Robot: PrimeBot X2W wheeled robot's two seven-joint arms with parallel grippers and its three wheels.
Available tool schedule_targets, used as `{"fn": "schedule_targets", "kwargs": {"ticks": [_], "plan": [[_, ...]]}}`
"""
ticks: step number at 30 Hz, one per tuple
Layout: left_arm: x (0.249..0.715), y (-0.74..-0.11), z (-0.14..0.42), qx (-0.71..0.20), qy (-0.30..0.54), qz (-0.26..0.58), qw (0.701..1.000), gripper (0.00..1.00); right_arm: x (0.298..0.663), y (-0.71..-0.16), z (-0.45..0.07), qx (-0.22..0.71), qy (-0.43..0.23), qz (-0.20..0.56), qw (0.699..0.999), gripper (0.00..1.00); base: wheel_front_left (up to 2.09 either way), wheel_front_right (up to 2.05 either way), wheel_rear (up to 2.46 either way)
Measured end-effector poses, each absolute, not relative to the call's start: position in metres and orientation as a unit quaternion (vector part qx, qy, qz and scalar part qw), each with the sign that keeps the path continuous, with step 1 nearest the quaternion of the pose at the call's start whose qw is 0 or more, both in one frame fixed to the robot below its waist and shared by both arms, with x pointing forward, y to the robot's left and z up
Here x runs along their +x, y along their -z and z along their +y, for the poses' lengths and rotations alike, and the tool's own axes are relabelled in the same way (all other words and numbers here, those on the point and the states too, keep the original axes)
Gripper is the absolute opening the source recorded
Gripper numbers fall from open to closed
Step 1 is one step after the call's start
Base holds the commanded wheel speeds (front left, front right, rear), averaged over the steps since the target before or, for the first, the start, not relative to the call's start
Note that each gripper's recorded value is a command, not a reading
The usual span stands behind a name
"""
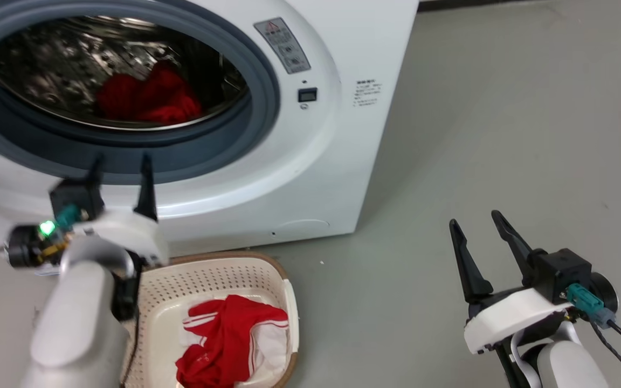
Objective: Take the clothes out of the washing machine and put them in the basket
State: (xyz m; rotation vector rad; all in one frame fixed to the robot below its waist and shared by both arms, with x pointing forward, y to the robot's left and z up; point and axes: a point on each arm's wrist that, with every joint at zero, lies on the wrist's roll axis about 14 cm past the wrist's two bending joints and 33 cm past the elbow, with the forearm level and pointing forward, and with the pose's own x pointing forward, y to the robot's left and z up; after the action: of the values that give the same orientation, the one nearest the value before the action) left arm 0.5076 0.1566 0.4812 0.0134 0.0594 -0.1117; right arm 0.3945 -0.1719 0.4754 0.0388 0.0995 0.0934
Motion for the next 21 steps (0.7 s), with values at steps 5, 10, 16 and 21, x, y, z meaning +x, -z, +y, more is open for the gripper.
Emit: {"fn": "schedule_targets", "kwargs": {"ticks": [5, 10, 16, 21], "plan": [[0.553, -0.482, 0.151, 0.027, 0.077, 0.048, 0.996, 1.0, 0.402, -0.468, -0.181, 0.029, -0.033, 0.054, 0.998, 1.0, 0.0, 0.0, 0.0], [0.597, -0.464, 0.149, 0.041, 0.081, 0.084, 0.992, 1.0, 0.405, -0.449, -0.196, 0.04, -0.01, 0.068, 0.997, 1.0, 0.0, 0.0, 0.0], [0.647, -0.435, 0.142, 0.063, 0.089, 0.136, 0.985, 1.0, 0.405, -0.416, -0.21, 0.05, 0.014, 0.105, 0.993, 1.0, 0.0, 0.0, 0.0], [0.68, -0.403, 0.141, 0.089, 0.094, 0.188, 0.974, 1.0, 0.403, -0.39, -0.228, 0.059, 0.046, 0.133, 0.988, 1.0, 0.0, 0.0, 0.0]]}}
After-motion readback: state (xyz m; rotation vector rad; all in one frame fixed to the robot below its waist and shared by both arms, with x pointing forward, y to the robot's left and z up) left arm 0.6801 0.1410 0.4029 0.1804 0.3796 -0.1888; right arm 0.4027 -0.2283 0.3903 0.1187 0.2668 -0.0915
